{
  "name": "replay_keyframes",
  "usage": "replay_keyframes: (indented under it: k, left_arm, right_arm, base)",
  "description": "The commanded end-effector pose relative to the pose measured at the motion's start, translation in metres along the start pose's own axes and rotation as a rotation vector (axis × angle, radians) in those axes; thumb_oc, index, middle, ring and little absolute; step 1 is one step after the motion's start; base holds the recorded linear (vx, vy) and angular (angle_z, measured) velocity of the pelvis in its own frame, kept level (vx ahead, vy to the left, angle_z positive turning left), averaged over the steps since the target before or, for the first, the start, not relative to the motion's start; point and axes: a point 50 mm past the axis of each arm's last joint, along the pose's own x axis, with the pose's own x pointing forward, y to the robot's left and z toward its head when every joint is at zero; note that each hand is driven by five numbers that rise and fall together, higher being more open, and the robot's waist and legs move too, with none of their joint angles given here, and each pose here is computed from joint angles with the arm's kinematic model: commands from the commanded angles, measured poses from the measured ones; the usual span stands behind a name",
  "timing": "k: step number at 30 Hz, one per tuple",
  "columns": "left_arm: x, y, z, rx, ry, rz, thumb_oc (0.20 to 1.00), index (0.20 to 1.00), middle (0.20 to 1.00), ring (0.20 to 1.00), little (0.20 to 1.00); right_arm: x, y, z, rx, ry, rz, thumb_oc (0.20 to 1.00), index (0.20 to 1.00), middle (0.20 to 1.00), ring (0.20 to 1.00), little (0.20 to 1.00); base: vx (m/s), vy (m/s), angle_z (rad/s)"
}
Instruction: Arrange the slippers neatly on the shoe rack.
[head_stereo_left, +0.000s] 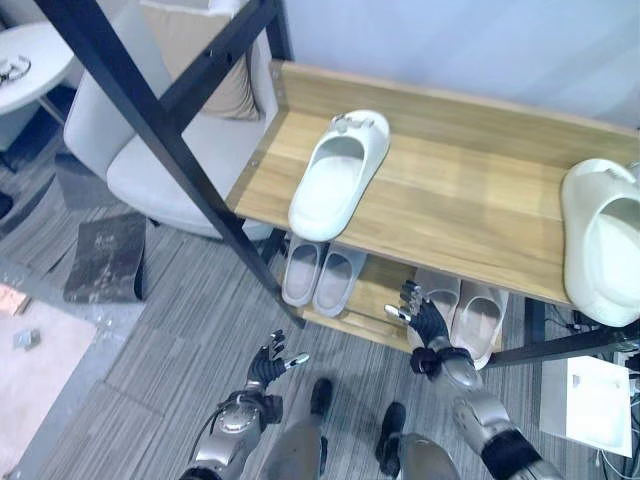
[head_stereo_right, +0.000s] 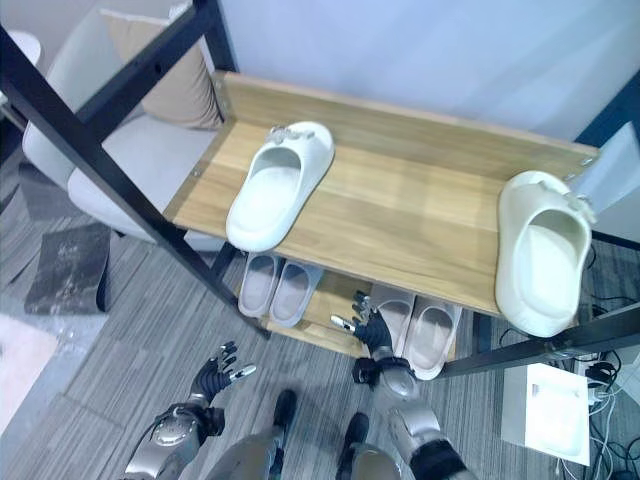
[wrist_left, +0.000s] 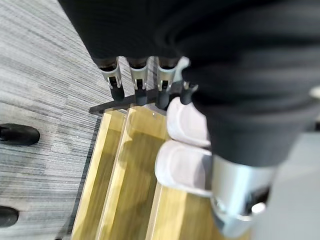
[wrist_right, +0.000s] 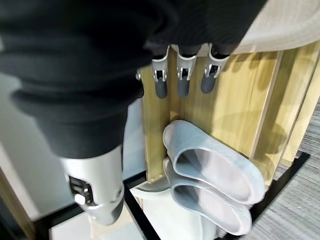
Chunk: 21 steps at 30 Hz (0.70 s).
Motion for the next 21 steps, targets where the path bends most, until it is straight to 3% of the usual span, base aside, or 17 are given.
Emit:
replay_keyframes:
  k: [1,10,13,20,21]
  left_arm:
    - [0.002,-0.001,0.004,0.077,-0.038,-0.039,1.000,1.000,1.000,1.000,1.000]
    - [-0.001,-0.016,0.003,0.198,-0.054,-0.139,1.000,1.000,1.000,1.000,1.000]
    - [0.000,-0.031,0.011,0.337,-0.091,-0.247,1.000,1.000,1.000,1.000,1.000]
    - [0.007,-0.083,0.040,0.653,-0.229,-0.534,1.000,1.000,1.000,1.000,1.000]
    - [0.005,-0.105,0.059,0.736,-0.321,-0.645,1.000,1.000,1.000,1.000,1.000]
  right_arm:
    - [-0.017,0.012,0.010,-0.083,-0.063,0.203,1.000,1.000,1.000,1.000,1.000]
    - [-0.072,-0.045,-0.037,-0.300,0.164,-0.007,1.000,1.000,1.000,1.000,1.000]
    - [-0.084,-0.067,-0.053,-0.450,0.262,-0.104,1.000,1.000,1.000,1.000,1.000]
    - [-0.105,-0.094,-0.083,-0.486,0.447,-0.197,1.000,1.000,1.000,1.000,1.000]
    - [-0.103,-0.094,-0.086,-0.474,0.463,-0.190,1.000,1.000,1.000,1.000,1.000]
  base:
    - [0.06,-0.001,-0.18]
    - [0.04,0.002,-0.19]
    - [0.02,0.000,-0.31]
    - [0.01,-0.001,-0.20]
    - [0.01,0.002,-0.04]
